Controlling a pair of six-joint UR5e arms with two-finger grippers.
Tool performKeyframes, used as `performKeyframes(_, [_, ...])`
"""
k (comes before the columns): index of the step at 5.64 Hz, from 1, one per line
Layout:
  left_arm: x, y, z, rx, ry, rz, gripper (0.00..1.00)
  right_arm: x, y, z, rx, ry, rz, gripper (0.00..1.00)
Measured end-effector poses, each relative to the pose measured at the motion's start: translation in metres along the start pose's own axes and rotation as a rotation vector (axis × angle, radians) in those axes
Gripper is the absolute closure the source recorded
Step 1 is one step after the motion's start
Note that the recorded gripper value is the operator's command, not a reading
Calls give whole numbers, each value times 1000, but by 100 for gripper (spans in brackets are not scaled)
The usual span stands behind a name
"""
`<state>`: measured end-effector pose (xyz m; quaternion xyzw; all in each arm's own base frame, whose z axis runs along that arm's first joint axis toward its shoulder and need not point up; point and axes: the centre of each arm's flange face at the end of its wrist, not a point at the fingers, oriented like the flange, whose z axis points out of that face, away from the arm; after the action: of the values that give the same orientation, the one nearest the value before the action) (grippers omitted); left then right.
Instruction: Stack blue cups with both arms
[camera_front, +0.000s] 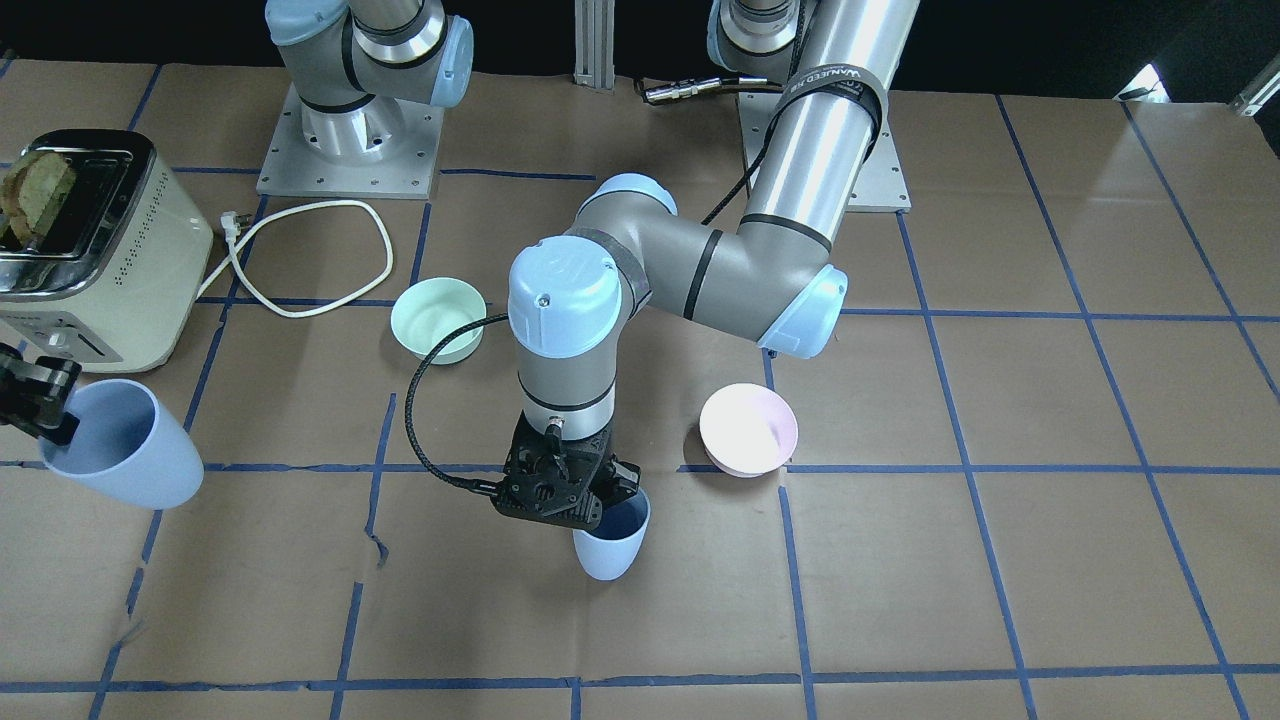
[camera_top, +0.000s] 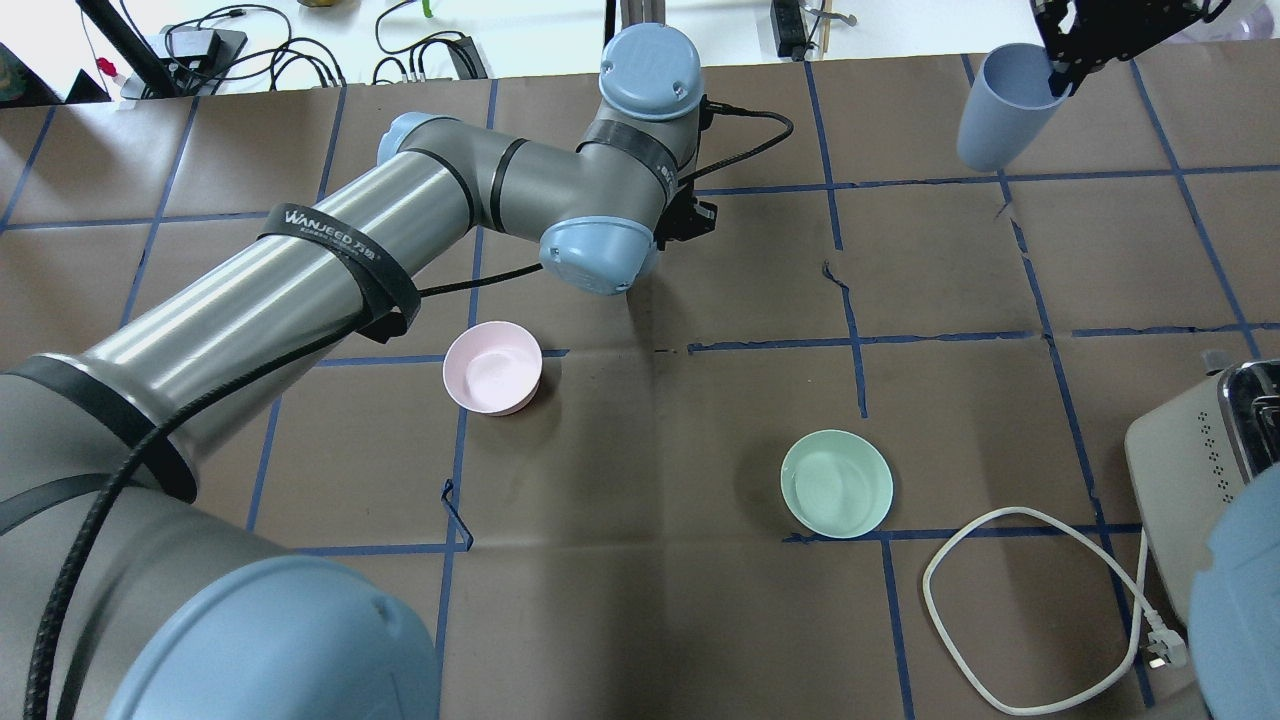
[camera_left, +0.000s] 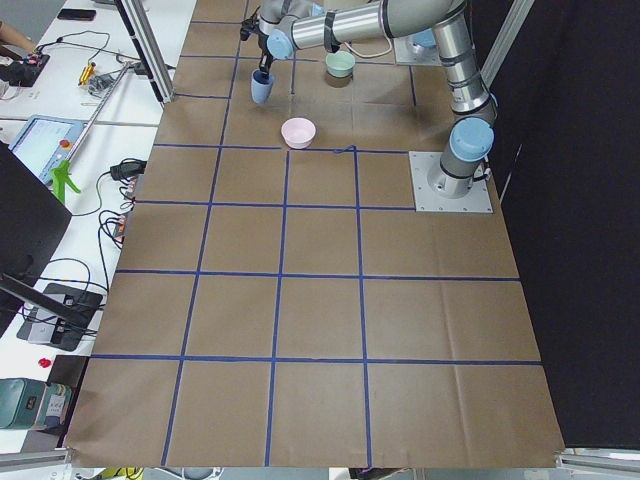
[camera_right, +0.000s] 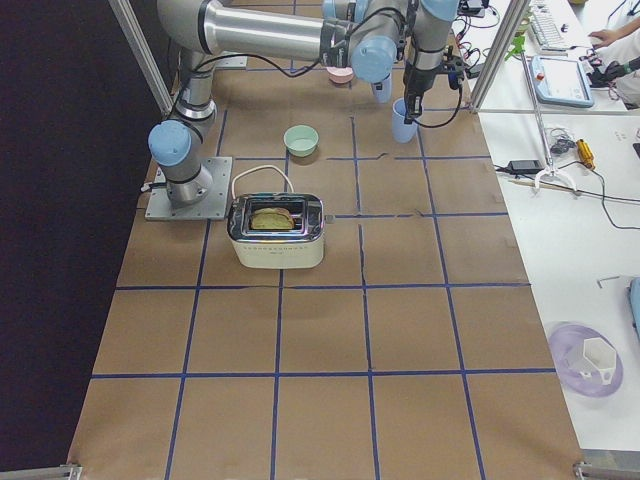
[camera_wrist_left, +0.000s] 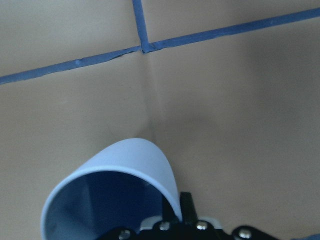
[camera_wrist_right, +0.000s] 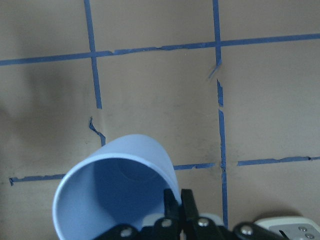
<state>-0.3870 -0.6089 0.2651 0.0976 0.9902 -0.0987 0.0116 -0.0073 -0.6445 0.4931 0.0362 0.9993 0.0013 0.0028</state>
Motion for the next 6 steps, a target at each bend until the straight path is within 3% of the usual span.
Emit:
performKeyframes(1, [2, 1, 5, -8, 5, 1, 1, -1, 4, -6, -21, 1, 0, 91])
performKeyframes(4, [3, 1, 5, -6, 7, 5, 1, -1, 6, -6, -37, -3, 0, 91])
performKeyframes(6, [-1, -3, -66, 47, 33, 1, 1, -1, 6, -8, -34, -3, 1, 91])
